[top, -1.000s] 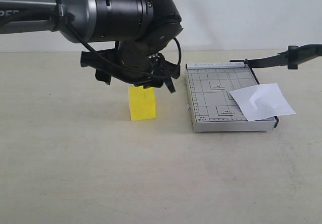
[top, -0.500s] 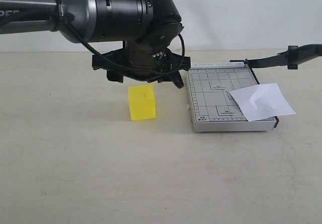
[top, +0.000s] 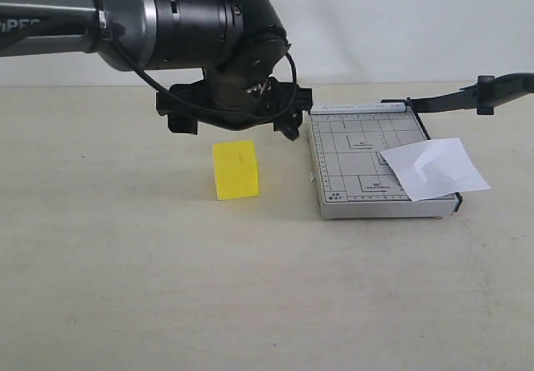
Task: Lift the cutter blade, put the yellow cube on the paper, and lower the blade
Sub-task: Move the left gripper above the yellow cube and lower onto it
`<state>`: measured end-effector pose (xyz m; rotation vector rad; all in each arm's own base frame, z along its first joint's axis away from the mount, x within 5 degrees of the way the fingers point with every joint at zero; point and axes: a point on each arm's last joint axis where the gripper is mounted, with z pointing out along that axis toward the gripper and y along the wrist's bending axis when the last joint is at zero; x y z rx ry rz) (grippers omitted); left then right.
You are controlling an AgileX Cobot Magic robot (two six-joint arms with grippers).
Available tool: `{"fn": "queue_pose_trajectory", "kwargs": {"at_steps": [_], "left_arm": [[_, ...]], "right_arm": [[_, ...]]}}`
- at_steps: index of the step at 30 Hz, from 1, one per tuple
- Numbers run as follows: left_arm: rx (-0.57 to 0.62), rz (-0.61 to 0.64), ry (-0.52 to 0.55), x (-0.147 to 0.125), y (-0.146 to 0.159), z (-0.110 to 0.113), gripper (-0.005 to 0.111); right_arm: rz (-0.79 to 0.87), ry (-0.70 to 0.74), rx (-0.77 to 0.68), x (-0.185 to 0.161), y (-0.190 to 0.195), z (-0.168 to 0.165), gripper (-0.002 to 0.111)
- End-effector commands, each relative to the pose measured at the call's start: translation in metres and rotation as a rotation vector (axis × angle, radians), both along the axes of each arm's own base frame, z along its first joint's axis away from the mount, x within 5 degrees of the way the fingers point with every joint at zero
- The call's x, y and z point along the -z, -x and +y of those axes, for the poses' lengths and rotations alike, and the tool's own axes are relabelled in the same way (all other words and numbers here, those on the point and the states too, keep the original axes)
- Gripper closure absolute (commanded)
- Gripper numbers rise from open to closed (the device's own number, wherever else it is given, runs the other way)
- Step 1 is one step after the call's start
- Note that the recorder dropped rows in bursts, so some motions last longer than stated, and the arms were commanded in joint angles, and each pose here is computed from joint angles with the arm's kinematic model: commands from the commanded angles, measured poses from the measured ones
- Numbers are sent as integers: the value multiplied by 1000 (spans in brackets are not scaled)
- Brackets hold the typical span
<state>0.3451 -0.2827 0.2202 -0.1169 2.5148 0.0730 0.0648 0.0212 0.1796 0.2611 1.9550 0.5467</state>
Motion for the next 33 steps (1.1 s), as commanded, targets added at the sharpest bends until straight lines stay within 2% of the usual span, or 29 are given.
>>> {"fn": "queue_pose_trajectory", "kwargs": {"at_steps": [1, 6, 13, 19, 21, 26, 28, 30, 31, 32, 33], "left_arm": [[-16, 34, 2, 17, -7, 2, 9], [0, 39, 20, 44, -22, 3, 9], [-16, 24, 60, 59, -43, 18, 9], [-23, 64, 72, 76, -43, 15, 9], [-24, 68, 64, 77, -43, 15, 11], [-20, 78, 52, 81, -43, 15, 25], [-21, 79, 51, 81, -43, 16, 27], [-25, 83, 49, 81, -42, 16, 38], [-27, 85, 49, 82, -42, 16, 55], [-29, 88, 48, 81, -42, 16, 63], [-18, 99, 51, 77, -40, 16, 83]], "right_arm": [[-5, -1, 2, 1, 0, 0, 108], [-5, -1, 2, 1, 0, 0, 108], [-5, -1, 2, 1, 0, 0, 108], [-5, -1, 2, 1, 0, 0, 108], [-5, -1, 2, 1, 0, 0, 108], [-5, -1, 2, 1, 0, 0, 108], [-5, -1, 2, 1, 0, 0, 108], [-5, -1, 2, 1, 0, 0, 108], [-5, -1, 2, 1, 0, 0, 108], [-5, -1, 2, 1, 0, 0, 108], [-5, -1, 2, 1, 0, 0, 108]]}}
